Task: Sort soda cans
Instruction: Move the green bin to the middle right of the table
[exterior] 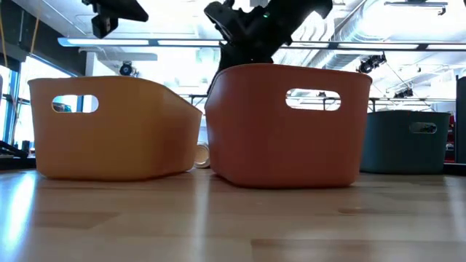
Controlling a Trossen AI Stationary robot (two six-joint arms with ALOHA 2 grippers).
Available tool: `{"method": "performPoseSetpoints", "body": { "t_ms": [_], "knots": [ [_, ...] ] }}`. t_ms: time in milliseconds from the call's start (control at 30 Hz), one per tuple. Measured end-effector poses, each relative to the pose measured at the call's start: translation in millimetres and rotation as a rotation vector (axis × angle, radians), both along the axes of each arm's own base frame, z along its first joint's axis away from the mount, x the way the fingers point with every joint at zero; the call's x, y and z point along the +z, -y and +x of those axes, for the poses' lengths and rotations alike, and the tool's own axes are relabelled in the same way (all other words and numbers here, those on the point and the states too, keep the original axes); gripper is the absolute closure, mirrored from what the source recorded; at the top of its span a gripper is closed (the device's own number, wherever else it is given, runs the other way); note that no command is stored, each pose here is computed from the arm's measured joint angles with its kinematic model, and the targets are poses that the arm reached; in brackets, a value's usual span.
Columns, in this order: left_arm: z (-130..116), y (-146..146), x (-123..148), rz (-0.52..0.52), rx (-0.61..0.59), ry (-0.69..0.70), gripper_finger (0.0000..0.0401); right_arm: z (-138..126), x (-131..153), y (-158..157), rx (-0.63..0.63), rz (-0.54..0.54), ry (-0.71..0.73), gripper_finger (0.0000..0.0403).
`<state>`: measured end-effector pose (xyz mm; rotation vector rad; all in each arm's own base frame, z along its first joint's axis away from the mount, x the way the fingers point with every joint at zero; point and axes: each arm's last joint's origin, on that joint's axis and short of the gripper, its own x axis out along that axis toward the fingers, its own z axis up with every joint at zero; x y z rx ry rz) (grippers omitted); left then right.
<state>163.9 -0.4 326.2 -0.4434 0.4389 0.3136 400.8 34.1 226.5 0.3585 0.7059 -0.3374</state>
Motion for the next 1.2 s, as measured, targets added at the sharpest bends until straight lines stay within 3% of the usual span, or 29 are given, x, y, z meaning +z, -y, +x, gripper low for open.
{"method": "performPoseSetpoints", "body": {
  "t_ms": [233,367,500,900,1067,1200],
  "knots": [
    [-6.3,-0.6,3.2,0.035,-0.004,0.015,0.0401,-34.5,48.0,12.9,-0.039,-0.089,-0.108,0.0403],
    [-7.9,-1.0,3.9,0.046,0.003,0.018,0.0401,-75.2,65.8,21.0,-0.179,-0.131,-0.267,0.0403],
    [-7.7,-1.7,3.4,0.061,0.018,0.016,0.0401,-114.3,59.6,34.9,-0.359,-0.137,-0.432,0.0403],
    [-7.3,-2.0,2.6,0.076,0.022,0.01,0.0401,-212.1,52.4,82.8,-0.772,0.032,-0.441,0.0403],
    [-7.3,-2.0,2.5,0.076,0.022,0.009,0.0401,-237.3,23.3,86.3,-0.781,0.242,-0.603,0.0403],
    [-7.3,-2.0,2.5,0.076,0.022,0.009,0.0401,-236.2,-1.2,78.5,-0.722,0.359,-0.598,0.0403]
  ]
}}
